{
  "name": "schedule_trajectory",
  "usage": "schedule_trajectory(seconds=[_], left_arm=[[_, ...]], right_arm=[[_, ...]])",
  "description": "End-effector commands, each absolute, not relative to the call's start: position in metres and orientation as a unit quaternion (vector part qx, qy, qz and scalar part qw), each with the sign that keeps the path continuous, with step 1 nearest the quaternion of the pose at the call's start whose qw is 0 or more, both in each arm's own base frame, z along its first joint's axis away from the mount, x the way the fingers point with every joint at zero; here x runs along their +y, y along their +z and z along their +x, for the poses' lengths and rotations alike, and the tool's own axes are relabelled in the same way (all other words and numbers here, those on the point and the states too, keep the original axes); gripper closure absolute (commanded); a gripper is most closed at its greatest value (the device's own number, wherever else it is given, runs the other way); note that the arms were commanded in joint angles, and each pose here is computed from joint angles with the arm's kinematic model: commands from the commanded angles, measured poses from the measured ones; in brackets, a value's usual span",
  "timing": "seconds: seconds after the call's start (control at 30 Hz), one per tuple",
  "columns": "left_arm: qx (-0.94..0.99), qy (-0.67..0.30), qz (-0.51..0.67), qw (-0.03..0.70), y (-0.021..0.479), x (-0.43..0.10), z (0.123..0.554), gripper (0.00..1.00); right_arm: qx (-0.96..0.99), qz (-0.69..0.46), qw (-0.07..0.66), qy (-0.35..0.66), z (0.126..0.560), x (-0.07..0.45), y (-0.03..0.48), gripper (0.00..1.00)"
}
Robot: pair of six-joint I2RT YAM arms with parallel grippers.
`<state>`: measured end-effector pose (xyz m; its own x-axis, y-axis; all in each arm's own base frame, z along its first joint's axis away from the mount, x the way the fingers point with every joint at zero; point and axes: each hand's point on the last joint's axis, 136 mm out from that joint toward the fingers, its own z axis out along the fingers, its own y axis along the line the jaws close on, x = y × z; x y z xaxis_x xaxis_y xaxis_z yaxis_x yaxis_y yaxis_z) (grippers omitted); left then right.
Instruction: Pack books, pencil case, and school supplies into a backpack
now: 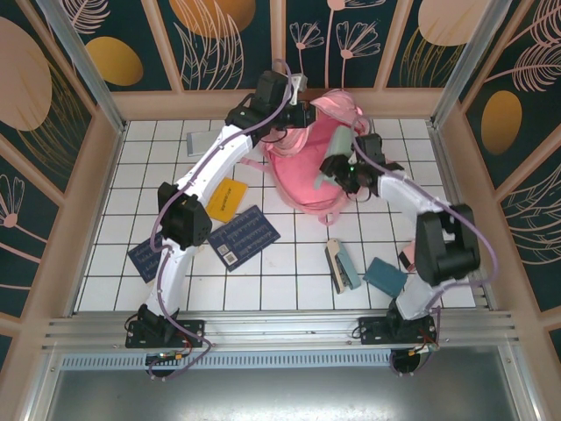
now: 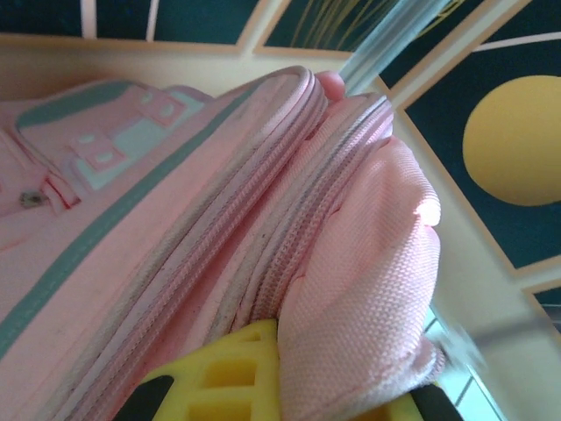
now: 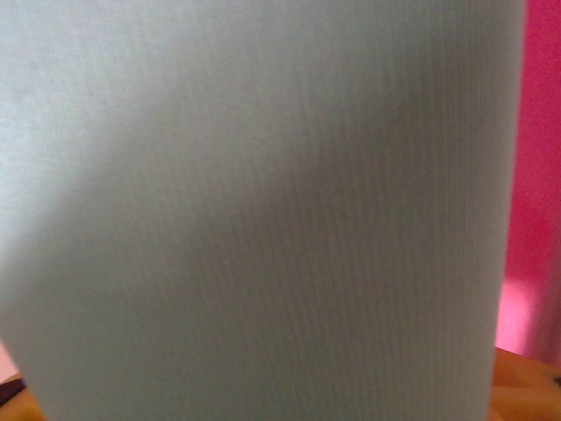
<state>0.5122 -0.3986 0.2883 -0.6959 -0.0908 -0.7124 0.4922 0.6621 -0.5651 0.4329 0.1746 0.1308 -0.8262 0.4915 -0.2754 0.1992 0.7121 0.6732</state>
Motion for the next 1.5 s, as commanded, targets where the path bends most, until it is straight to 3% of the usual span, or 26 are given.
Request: schedule_trajectory(seconds=[0.0, 0.27, 0.4, 0.47, 0.57, 0.63, 1.07, 1.33, 1.47], left_arm=[[0.741, -0.486, 0.15, 0.438, 0.405, -0.406, 0.478, 1.0], [0.703, -0.554, 0.156, 0.418, 0.44, -0.427, 0.439, 1.0], [0.684, -0.584, 0.152, 0.41, 0.455, -0.434, 0.433, 1.0], [0.68, -0.589, 0.149, 0.412, 0.458, -0.434, 0.434, 1.0], [0.685, -0.578, 0.14, 0.421, 0.452, -0.434, 0.444, 1.0], [0.695, -0.568, 0.123, 0.423, 0.442, -0.43, 0.457, 1.0], [0.701, -0.567, 0.026, 0.432, 0.398, -0.397, 0.541, 1.0], [0.714, -0.562, 0.029, 0.416, 0.372, -0.404, 0.547, 1.0], [0.72, -0.553, 0.035, 0.419, 0.366, -0.404, 0.548, 1.0]], right_arm=[[0.867, 0.189, 0.258, 0.383, 0.495, 0.183, 0.171, 0.47], [0.846, 0.321, 0.216, 0.367, 0.582, 0.145, 0.139, 0.43], [0.838, 0.314, 0.232, 0.382, 0.612, 0.152, 0.149, 0.37], [0.838, 0.301, 0.247, 0.382, 0.624, 0.152, 0.155, 0.27], [0.847, 0.277, 0.258, 0.373, 0.633, 0.152, 0.156, 0.02], [0.857, 0.258, 0.26, 0.362, 0.63, 0.155, 0.159, 0.01], [0.9, 0.174, 0.33, 0.226, 0.543, 0.143, 0.209, 0.04], [0.919, 0.183, 0.325, 0.13, 0.432, 0.118, 0.213, 0.08], [0.923, 0.258, 0.265, 0.103, 0.359, 0.082, 0.186, 0.05]])
